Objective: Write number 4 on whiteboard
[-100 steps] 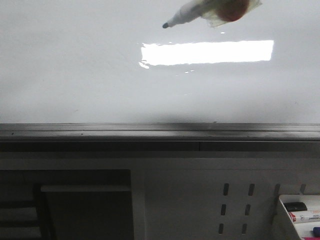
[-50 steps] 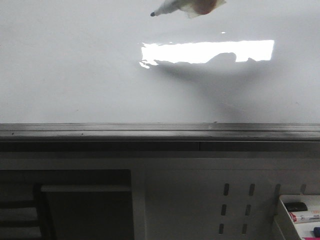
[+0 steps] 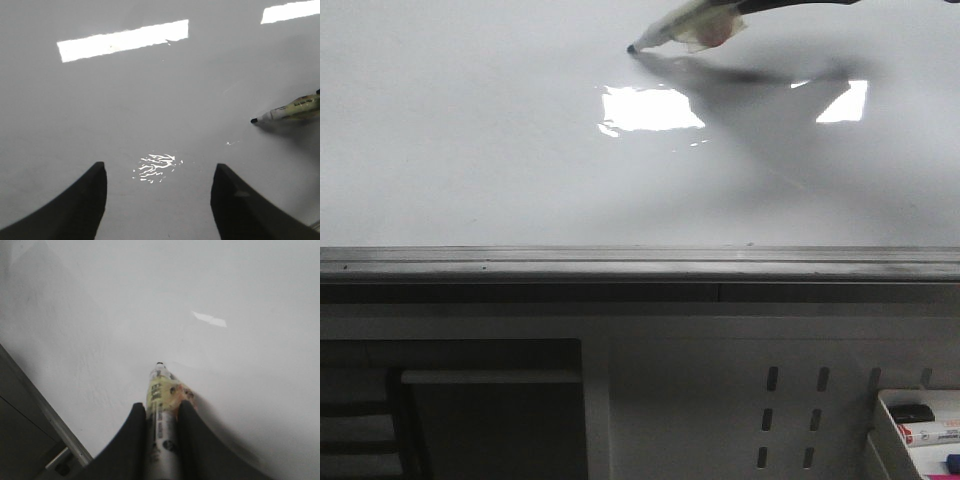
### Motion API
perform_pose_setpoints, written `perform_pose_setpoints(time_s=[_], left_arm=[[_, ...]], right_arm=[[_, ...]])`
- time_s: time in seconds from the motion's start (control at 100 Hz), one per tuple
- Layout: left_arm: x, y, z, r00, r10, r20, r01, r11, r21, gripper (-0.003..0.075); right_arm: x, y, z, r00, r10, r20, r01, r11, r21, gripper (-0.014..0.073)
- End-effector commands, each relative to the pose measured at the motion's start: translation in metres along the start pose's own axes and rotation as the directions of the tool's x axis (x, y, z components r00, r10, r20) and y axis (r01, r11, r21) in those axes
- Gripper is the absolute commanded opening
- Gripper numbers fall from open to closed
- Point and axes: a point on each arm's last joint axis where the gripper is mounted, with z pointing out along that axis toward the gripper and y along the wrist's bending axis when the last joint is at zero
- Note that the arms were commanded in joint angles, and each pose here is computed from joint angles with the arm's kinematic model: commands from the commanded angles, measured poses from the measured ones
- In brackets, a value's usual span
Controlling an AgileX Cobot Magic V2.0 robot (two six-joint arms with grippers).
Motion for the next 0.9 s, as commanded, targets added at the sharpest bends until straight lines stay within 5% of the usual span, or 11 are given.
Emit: perform_pose_setpoints(time_s=[0.0,0.23,0.38,0.74,0.89], left_arm=[[-0.016,0.004,-0.003,0.995,-0.017,0.1,0.021,0.999,-0.034,0.0421],[-0.016,0.004,-0.003,0.995,-0.017,0.1,0.021,0.999,-0.034,0.0421],[-0.016,0.004,-0.003,0.995,-0.017,0.1,0.021,0.999,-0.034,0.0421],[-0.016,0.004,-0.003,0.995,-0.017,0.1,0.021,0.999,-0.034,0.0421],[-0.016,0.004,-0.003,0.995,-0.017,0.1,0.021,0.999,-0.034,0.0421]], right_arm=[[-0.012,0.003,-0.001,0.999,-0.014,0.041,0.014,1.0,-0.004,-0.0062],[0.004,0.024,0.021,0.995,-0.086,-0.053,0.081,0.992,-0.096,-0.0052],[0.004,0.024,0.02,0.996,-0.061,-0.069,0.058,0.997,-0.047,-0.0052],[0.008,0.011,-0.047,1.0,-0.014,-0.022,0.018,0.983,0.184,-0.0052],[0.002,0.022,-0.064,1.0,-0.018,-0.001,0.018,0.994,0.109,-0.0053]])
